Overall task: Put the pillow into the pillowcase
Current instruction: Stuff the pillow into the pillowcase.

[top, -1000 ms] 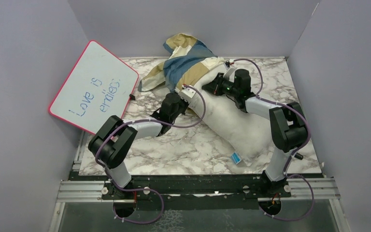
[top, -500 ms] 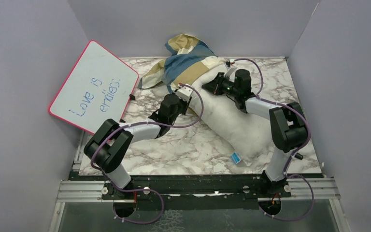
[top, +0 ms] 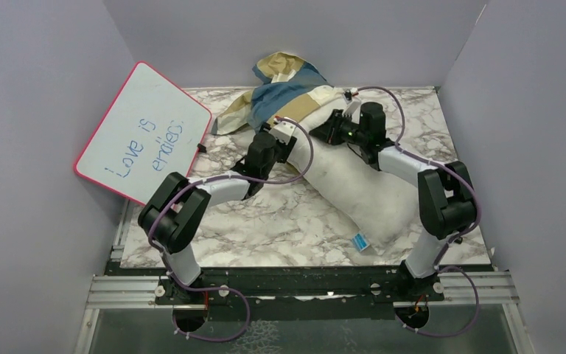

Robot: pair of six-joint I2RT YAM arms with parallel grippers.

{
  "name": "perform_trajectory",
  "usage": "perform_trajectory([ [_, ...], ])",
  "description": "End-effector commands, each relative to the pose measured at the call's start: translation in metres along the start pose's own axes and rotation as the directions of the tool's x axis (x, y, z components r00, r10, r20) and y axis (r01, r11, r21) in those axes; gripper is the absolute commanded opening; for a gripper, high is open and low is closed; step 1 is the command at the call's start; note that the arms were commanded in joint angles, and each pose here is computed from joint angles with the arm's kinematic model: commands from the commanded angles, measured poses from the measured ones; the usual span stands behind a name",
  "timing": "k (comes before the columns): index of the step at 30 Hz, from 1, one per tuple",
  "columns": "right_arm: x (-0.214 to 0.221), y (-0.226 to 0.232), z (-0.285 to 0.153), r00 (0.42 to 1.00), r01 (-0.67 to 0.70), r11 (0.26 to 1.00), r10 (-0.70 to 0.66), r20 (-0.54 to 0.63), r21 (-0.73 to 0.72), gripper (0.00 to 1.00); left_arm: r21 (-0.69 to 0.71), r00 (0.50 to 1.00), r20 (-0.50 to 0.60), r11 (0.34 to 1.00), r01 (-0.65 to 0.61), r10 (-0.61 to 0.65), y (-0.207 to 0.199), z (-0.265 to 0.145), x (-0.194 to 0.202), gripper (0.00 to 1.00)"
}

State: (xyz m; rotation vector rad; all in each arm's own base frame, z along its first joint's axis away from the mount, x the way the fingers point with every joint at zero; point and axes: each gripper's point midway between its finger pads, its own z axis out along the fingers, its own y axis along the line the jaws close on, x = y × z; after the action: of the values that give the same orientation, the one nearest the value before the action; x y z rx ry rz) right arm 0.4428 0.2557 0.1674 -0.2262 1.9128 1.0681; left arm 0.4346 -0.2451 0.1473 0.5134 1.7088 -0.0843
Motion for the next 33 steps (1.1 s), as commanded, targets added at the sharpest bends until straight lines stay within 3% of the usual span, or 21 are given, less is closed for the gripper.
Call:
perform_trajectory([
  [1,-0.009,0.009,-0.019,0.997,0.034,0.997,-0.029,-0.070,0.067,0.24,-0.013,0.999,0.013,0.999,-0.038,0.038,0.003,0.017,-0.006,0.62],
  [4,-0.018,0.020,-0.025,0.993,0.099,0.992,-0.093,-0.075,0.081,0.34,-0.019,0.999,0.020,0.999,-0.043,0.044,0.002,0.025,-0.010,0.58],
  [9,-0.025,0.013,-0.013,0.975,0.217,0.964,-0.205,-0.089,0.153,0.54,0.010,0.998,0.051,1.000,-0.029,0.028,-0.003,0.026,-0.021,0.36],
  [15,-0.011,-0.002,0.023,0.961,0.262,0.948,-0.240,-0.136,0.178,0.62,0.053,0.995,0.095,0.999,0.008,-0.013,-0.006,0.008,-0.033,0.17],
  [17,-0.001,-0.014,0.034,0.965,0.242,0.948,-0.213,-0.153,0.205,0.58,0.077,0.993,0.110,0.997,0.029,-0.037,-0.009,0.001,-0.035,0.13],
  [21,0.024,-0.044,0.041,0.977,0.173,0.939,-0.127,-0.170,0.296,0.38,0.121,0.984,0.137,0.988,0.100,-0.117,-0.012,-0.015,-0.039,0.06],
  [25,0.046,-0.042,0.043,0.985,0.120,0.965,-0.087,-0.147,0.234,0.22,0.210,0.979,0.149,0.972,0.106,-0.139,-0.026,-0.026,-0.036,0.05],
  [33,0.051,-0.029,0.045,0.996,0.033,0.986,-0.019,-0.088,0.161,0.08,0.213,0.986,0.122,0.973,0.085,-0.113,-0.028,-0.025,-0.020,0.00],
])
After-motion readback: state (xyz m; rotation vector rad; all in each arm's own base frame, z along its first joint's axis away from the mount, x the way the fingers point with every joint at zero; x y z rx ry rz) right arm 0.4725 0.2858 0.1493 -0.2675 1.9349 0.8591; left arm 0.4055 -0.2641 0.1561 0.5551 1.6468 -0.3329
